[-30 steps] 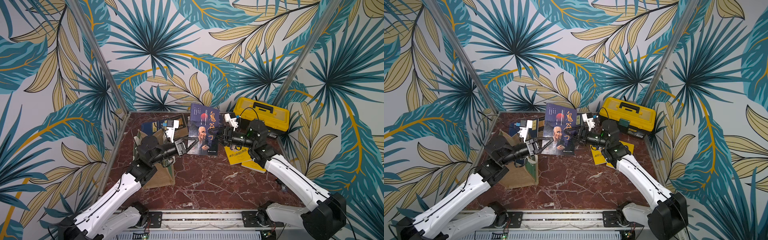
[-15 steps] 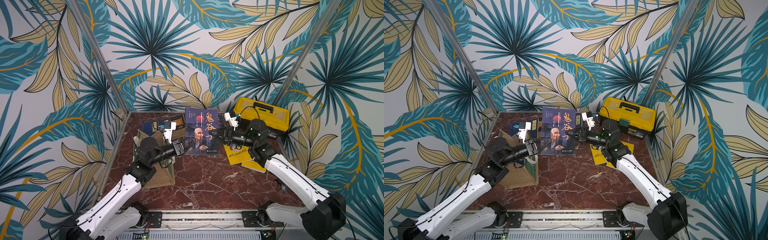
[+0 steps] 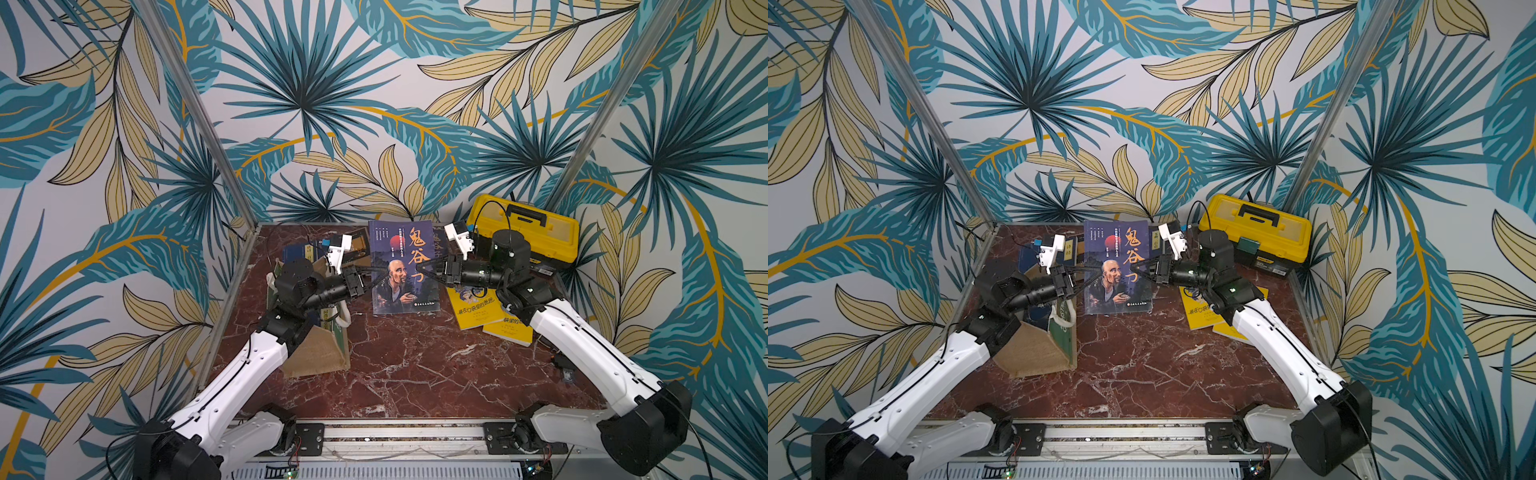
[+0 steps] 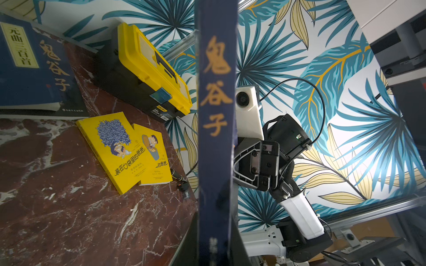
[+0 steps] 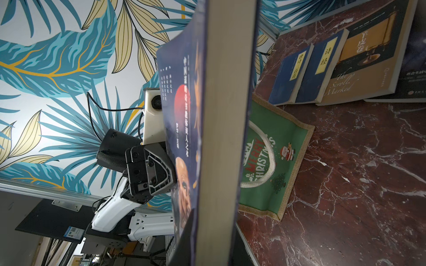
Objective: Put the books into the canvas bag
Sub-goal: Pick up the book from the center of the board.
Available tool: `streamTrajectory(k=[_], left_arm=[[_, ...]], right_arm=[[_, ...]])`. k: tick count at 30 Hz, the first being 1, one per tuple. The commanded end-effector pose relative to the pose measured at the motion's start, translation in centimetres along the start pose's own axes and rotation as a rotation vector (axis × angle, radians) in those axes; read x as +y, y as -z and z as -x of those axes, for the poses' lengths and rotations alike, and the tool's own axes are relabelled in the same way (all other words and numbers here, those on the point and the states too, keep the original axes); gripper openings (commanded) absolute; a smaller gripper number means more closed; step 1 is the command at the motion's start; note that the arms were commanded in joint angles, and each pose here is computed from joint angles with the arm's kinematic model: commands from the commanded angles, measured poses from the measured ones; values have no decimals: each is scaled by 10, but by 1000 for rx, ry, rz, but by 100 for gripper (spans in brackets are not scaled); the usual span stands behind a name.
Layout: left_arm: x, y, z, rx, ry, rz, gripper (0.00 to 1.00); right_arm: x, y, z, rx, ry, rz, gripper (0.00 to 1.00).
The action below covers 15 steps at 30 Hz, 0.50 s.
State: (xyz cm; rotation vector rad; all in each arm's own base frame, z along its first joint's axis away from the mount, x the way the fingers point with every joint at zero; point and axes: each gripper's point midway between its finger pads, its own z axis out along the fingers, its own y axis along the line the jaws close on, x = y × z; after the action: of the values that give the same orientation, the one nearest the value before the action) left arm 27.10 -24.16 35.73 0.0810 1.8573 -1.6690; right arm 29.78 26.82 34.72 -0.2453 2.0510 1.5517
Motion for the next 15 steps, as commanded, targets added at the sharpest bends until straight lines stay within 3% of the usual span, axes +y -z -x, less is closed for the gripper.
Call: streamTrajectory(k=[1,6,11,15], left_arm=[[-52,14,22,-42,-167,-67,0],[-53,50,37,-96,-314,214,0],[-61,108,55,-211,-492,541,0],[-69,161,63,-358,-584,727,0]], right_arm=[[-9,-7,-4,38,4,-38,18],[-16,-14,9,8,8,-104,45],[-40,-34,8,28,8,-267,49],[-45,-70,-9,133,58,-374,51]])
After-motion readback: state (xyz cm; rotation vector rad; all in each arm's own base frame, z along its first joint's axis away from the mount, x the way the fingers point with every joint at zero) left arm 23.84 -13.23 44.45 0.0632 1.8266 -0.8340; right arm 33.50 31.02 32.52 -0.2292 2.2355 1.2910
